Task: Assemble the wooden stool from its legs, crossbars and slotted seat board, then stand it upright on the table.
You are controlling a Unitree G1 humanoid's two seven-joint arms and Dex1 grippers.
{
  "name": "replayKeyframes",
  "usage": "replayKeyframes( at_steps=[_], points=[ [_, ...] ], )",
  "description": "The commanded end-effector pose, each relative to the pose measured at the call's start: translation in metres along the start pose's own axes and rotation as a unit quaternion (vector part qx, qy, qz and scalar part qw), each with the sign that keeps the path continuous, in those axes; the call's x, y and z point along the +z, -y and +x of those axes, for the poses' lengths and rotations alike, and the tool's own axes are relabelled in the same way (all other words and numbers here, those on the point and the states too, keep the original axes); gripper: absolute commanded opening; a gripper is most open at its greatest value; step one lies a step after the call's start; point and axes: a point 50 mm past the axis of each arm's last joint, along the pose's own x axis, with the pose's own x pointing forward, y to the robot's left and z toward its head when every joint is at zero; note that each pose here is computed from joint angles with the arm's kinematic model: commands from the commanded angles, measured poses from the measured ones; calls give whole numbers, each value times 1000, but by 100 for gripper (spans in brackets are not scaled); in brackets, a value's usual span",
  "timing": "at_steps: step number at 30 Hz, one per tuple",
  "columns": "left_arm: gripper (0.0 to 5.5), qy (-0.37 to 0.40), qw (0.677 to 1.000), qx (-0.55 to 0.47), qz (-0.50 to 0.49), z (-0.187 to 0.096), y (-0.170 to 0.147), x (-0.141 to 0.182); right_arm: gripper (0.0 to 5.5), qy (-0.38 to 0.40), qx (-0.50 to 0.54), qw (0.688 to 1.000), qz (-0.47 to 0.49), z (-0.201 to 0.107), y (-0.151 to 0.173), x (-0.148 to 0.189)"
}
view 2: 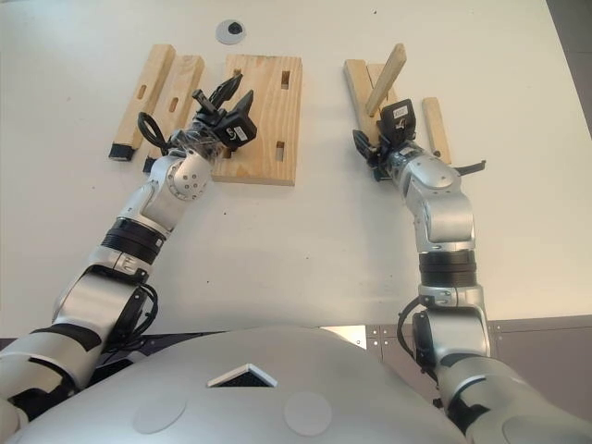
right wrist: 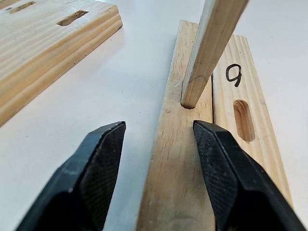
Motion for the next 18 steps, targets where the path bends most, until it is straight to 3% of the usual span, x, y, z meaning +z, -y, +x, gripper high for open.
replayKeyframes(
  at_steps=[1,9,18],
  points=[
    [135,-6,1000,6,-4,-1,-2,-1,261,-29,-13,999,-3,-2,5,-8],
    [135,-4,1000,8,-6,-1,-3,-1,261,-16,-26,1000,-3,-3,10,1],
    [135,-2,1000,9,-7,1,-3,0,261,-110,6,994,-3,-4,5,-28]
  ],
)
